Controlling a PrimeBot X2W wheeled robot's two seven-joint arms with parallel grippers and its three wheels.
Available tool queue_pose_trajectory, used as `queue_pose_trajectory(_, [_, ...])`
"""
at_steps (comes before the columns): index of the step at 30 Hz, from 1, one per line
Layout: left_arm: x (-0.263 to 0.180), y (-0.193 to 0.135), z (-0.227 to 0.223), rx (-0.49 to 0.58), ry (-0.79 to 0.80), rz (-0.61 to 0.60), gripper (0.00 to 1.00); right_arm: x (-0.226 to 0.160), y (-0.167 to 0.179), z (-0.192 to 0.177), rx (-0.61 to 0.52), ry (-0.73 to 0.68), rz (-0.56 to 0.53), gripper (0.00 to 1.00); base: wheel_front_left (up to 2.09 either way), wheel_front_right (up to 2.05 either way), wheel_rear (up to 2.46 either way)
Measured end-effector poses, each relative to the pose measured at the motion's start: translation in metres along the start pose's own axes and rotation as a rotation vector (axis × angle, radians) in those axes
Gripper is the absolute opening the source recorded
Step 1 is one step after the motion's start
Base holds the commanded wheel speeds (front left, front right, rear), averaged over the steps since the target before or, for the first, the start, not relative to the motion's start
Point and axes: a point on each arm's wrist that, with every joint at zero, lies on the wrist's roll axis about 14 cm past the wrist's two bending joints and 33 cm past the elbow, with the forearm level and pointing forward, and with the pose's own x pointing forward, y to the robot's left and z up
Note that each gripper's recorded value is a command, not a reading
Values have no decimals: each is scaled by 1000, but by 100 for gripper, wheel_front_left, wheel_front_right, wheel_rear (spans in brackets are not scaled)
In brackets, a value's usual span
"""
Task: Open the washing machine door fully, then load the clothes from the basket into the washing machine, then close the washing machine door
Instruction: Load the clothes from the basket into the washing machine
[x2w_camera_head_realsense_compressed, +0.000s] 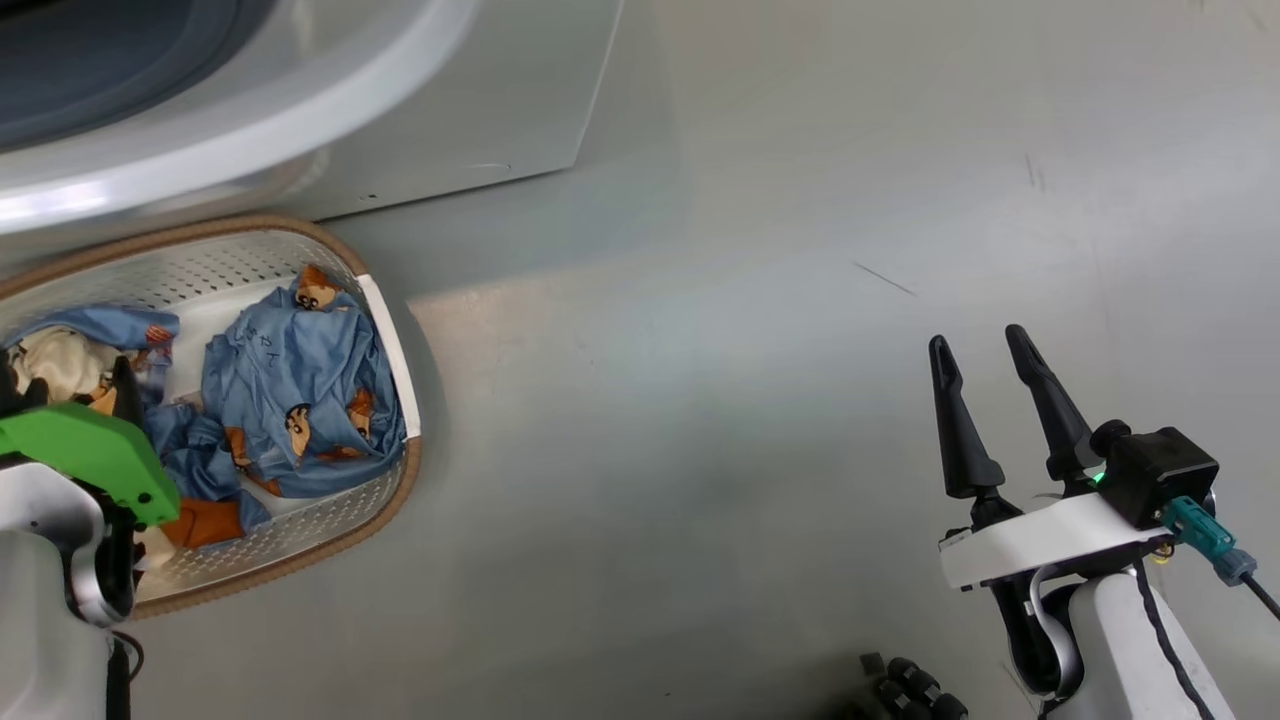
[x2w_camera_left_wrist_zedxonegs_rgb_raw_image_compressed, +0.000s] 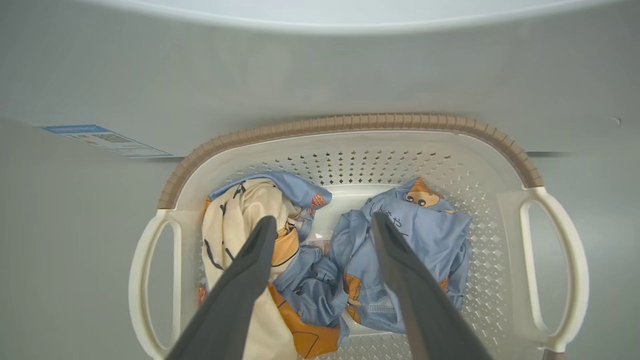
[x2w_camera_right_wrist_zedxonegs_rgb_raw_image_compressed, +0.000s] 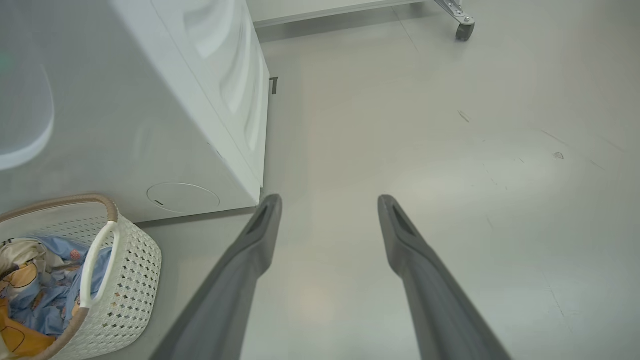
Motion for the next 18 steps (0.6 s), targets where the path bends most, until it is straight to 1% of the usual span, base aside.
queue_pose_trajectory(5, [18,4,-10,0,52,24,100,4,-11,-10,-7,30,-31,100,0,0,0])
queue_pose_trajectory(7, [26,5,-23,2,99,36,100,4,-17,-17,-9,49,-49,100,0,0,0])
queue_pose_trajectory(14, [31,14,-43,14,177,76,100,7,-19,-20,-10,59,-54,100,0,0,0])
queue_pose_trajectory(18, [32,28,-49,17,220,115,100,9,-17,-21,-1,60,-50,100,0,0,0])
